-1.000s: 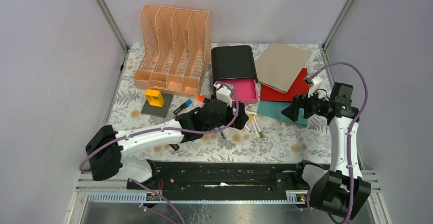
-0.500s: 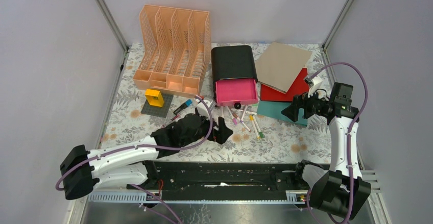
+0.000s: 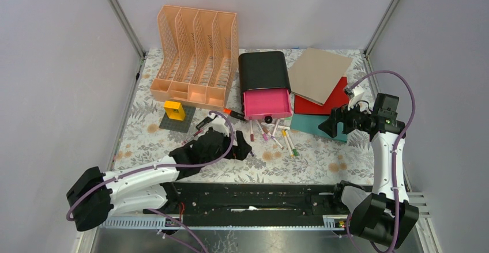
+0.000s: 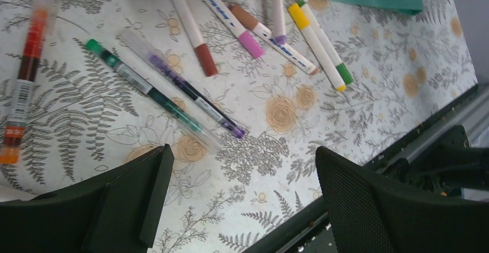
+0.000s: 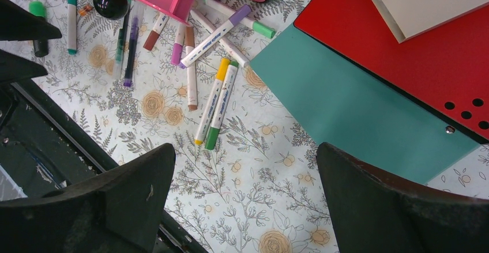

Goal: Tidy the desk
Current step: Pick up the stationery from the corner of the board.

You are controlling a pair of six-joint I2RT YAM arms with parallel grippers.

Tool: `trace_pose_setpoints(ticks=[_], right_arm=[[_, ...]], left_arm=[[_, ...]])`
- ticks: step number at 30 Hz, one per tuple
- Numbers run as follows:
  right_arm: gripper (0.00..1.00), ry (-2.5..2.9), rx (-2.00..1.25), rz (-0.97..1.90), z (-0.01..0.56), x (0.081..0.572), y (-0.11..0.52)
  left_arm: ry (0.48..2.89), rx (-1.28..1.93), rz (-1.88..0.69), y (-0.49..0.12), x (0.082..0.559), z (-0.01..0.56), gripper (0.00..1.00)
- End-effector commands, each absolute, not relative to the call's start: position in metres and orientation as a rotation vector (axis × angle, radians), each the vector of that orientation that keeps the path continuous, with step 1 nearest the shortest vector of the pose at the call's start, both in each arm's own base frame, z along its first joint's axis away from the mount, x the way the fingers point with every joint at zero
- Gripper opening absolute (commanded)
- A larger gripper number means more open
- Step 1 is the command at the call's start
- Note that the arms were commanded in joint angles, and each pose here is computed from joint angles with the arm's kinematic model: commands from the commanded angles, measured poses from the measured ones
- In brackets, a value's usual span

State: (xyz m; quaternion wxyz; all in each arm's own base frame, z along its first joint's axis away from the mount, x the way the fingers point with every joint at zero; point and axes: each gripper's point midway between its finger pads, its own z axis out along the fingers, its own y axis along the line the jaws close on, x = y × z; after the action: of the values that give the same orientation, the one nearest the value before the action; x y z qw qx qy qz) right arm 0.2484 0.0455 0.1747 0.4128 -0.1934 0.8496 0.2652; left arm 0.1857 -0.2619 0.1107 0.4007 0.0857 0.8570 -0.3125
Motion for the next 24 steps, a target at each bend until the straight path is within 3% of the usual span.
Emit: trace_pose_setpoints(ticks=[1, 10, 14, 24], right_arm=[[1.00, 2.110, -0.516, 0.640, 0.178, 0.250, 0.045], [1.00, 2.111, -0.516, 0.640, 0.177, 0.250, 0.045], [1.00, 2.110, -0.516, 0.639, 0.178, 0.250, 0.045], [1.00, 2.109, -0.516, 0.650, 0.177, 0.250, 0.046]], left_arm=[[2.135, 0.110, -0.802, -0.260, 0.204, 0.115, 0.99], [2.226, -0.082, -0.675, -0.235, 0.222, 0.096, 0.99], [2.339, -0.206, -0.477, -0.201, 0.212, 0.083, 0.99], [2.393, -0.479, -0.291, -0.140, 0.179, 0.076, 0.98]])
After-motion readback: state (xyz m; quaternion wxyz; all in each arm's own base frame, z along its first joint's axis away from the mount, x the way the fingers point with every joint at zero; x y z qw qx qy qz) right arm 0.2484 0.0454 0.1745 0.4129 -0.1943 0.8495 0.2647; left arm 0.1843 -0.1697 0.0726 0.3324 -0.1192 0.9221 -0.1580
